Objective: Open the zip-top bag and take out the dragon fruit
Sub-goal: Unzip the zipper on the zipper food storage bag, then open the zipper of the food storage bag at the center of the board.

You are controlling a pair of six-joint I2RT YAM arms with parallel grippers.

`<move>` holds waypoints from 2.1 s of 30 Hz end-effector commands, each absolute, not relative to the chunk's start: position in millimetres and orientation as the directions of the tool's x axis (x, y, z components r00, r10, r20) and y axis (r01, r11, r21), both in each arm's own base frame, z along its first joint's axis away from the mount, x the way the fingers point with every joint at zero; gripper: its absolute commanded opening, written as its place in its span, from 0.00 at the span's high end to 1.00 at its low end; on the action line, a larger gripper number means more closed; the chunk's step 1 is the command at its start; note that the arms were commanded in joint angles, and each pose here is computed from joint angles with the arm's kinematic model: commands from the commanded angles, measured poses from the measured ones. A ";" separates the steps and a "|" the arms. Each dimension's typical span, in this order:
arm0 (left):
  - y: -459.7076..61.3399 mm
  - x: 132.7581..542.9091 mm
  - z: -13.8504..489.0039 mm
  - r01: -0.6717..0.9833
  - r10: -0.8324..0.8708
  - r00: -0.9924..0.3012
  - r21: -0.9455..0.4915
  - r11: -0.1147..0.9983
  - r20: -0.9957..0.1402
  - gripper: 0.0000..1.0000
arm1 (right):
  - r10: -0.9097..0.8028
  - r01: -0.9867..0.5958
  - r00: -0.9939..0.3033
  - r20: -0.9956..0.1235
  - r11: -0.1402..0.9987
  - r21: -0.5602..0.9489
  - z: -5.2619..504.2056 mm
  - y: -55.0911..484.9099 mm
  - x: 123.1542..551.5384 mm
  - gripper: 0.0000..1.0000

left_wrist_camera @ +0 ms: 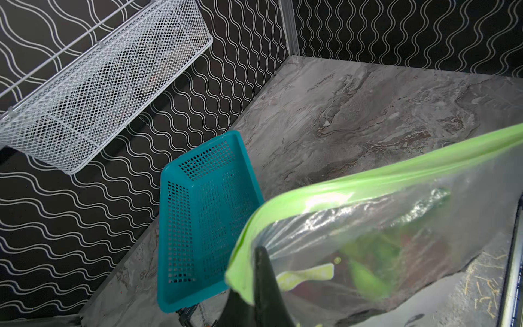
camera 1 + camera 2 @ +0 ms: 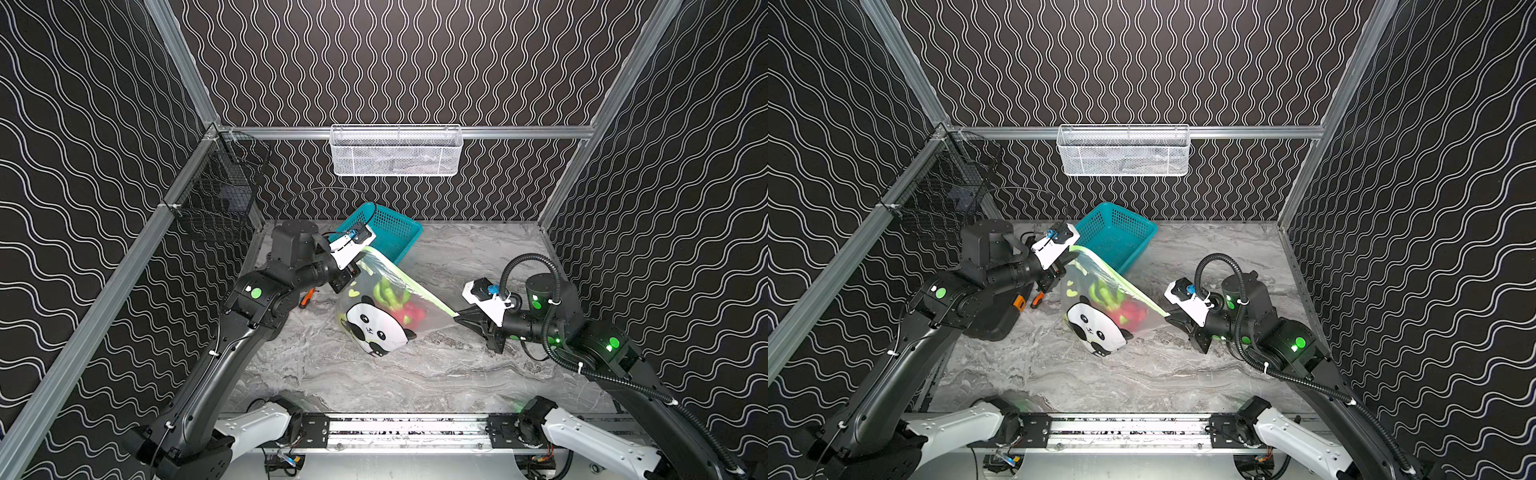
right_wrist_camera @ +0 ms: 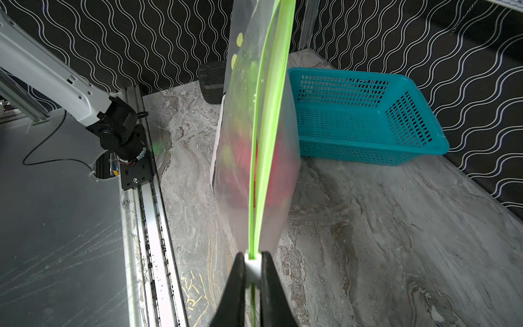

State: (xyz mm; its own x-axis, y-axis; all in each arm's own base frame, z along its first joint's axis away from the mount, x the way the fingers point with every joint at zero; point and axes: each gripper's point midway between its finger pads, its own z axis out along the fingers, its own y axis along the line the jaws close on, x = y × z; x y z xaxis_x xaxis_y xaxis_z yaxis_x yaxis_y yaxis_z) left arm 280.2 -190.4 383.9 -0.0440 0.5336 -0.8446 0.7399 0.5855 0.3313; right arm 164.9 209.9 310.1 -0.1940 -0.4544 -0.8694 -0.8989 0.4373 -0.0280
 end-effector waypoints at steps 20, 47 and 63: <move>-237.5 217.1 375.0 0.927 0.437 0.243 0.341 0.159 -0.866 1.00 | -0.392 -0.895 -0.206 -0.896 0.446 0.011 326.9 218.6 170.4 0.11; -237.9 205.1 379.5 0.934 0.409 0.258 0.335 0.128 -0.875 1.00 | -0.421 -0.906 -0.294 -0.858 0.408 0.111 308.1 251.3 224.4 0.24; -237.7 204.2 380.4 0.934 0.408 0.258 0.335 0.127 -0.876 1.00 | -0.325 -0.906 -0.267 -0.907 0.406 0.121 328.0 251.6 217.6 0.23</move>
State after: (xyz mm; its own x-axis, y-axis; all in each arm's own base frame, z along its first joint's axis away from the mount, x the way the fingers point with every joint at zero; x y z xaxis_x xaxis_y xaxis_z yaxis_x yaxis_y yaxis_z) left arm 205.8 -234.6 365.7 0.1991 0.4475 -0.8718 0.9466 0.1422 0.2892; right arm 216.9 249.5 311.4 -0.3033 -0.3711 -0.8777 -0.9013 0.4107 0.1378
